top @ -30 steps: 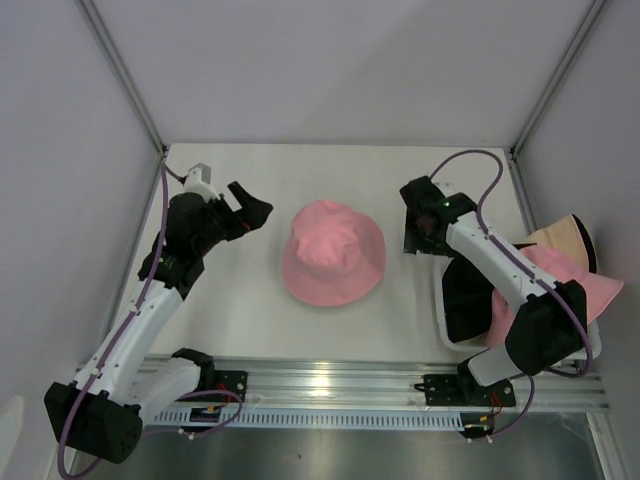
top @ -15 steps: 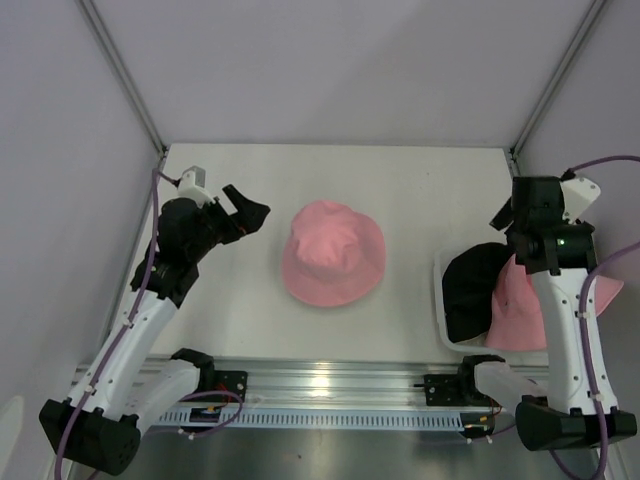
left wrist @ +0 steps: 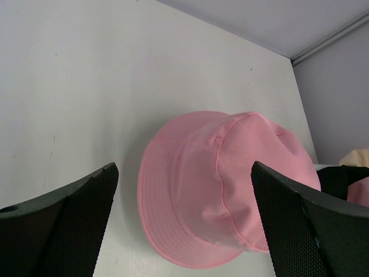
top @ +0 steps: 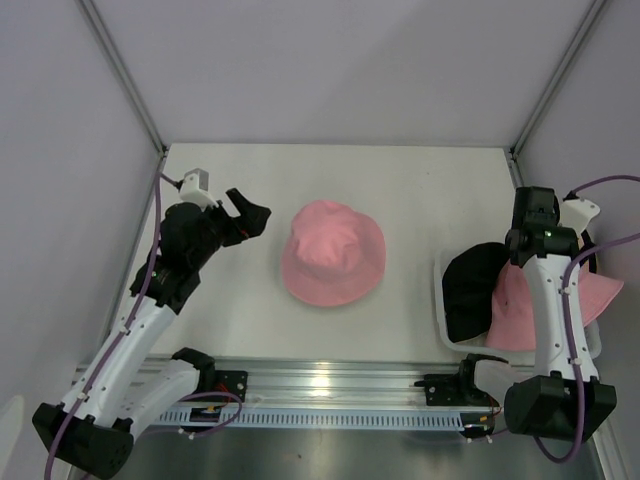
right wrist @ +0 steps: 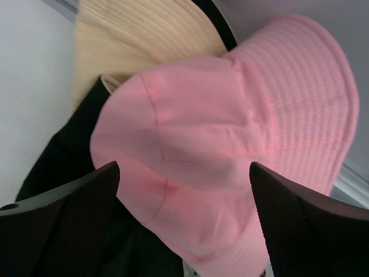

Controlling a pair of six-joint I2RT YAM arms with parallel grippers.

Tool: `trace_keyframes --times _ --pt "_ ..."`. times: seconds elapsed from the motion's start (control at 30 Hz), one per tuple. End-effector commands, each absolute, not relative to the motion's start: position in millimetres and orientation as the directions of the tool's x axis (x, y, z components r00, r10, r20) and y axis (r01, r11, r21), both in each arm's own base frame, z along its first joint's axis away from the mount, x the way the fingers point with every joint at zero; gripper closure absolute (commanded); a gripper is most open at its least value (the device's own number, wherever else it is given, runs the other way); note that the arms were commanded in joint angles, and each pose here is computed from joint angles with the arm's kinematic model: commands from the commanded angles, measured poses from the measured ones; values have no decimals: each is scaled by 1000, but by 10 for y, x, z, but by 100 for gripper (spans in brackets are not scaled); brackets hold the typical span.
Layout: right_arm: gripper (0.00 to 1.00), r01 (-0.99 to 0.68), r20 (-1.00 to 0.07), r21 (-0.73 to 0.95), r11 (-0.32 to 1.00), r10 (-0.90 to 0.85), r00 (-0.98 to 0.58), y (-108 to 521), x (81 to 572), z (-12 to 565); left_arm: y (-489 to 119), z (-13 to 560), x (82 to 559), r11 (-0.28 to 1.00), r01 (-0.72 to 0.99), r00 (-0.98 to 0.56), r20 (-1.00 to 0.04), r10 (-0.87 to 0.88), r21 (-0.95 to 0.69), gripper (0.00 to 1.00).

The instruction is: Stack the hats

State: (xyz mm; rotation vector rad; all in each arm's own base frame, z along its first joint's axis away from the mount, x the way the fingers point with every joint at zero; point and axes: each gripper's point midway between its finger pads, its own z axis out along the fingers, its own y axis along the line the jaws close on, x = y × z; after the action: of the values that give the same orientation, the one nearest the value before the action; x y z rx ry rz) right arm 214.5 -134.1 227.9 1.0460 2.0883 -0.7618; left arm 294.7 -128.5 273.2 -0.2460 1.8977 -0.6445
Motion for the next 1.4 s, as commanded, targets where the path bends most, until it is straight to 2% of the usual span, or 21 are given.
trace_keyframes --times 0.0,0.13,0.33,0.37,0.4,0.47,0.5,0.63,0.73,0.77,0.9,1.0,1.03,1.1,1.17,1.37 --pt "4 827 -842 -121 549 385 -379 -1407 2520 2423 -1231 2915 2932 843 142 -356 -822 -445 -519 0" --pt "8 833 -807 -217 508 387 -446 -1538 2600 2172 -1239 2908 2914 839 151 -352 -822 -448 -522 1" --pt "29 818 -756 -295 495 403 -516 -1571 2592 1863 -1176 2904 2909 850 123 -342 -826 -448 -512 1" --pt "36 816 -749 -306 490 405 -524 -1573 2569 1849 -1173 2898 2916 851 119 -344 -825 -448 -511 0" --pt "57 817 -751 -307 488 403 -523 -1578 2558 1879 -1177 2901 2913 852 121 -345 -826 -446 -510 1" --pt "80 830 -769 -292 476 400 -499 -1584 2523 1987 -1173 2918 2919 852 120 -341 -827 -447 -510 1" --pt "99 830 -771 -289 477 398 -497 -1581 2496 2045 -1173 2915 2917 852 120 -342 -827 -447 -510 0" --pt "100 833 -833 -162 529 379 -404 -1508 2535 2581 -1169 2909 2923 853 116 -343 -827 -446 -509 0" --pt "100 743 -864 20 669 385 -324 -1200 2662 3043 -1190 2917 2929 852 127 -346 -827 -443 -509 1" --pt "100 710 -892 91 698 374 -254 -1115 2703 3382 -1192 2949 2938 849 130 -339 -828 -447 -512 1" --pt "100 453 -927 253 855 349 -140 -446 2903 4201 -1239 2979 2957 841 152 -343 -826 -447 -519 1" --pt "100 202 -922 370 907 385 -40 51 3043 4678 -1264 2976 2982 839 158 -354 -823 -445 -521 0" --pt "100 38 -904 421 906 422 -63 383 3063 4775 -1262 2969 2992 840 155 -355 -822 -444 -520 0" --pt "100 -135 -871 490 861 489 -42 708 3175 4937 -1255 2966 2992 841 155 -354 -824 -442 -518 0" --pt "100 -338 -822 557 759 562 -91 1184 3211 5087 -1224 2948 3010 846 146 -343 -829 -443 -513 1" --pt "100 -564 -813 550 616 549 -193 2128 3177 5261 -1143 2936 3044 858 104 -330 -831 -447 -503 0"
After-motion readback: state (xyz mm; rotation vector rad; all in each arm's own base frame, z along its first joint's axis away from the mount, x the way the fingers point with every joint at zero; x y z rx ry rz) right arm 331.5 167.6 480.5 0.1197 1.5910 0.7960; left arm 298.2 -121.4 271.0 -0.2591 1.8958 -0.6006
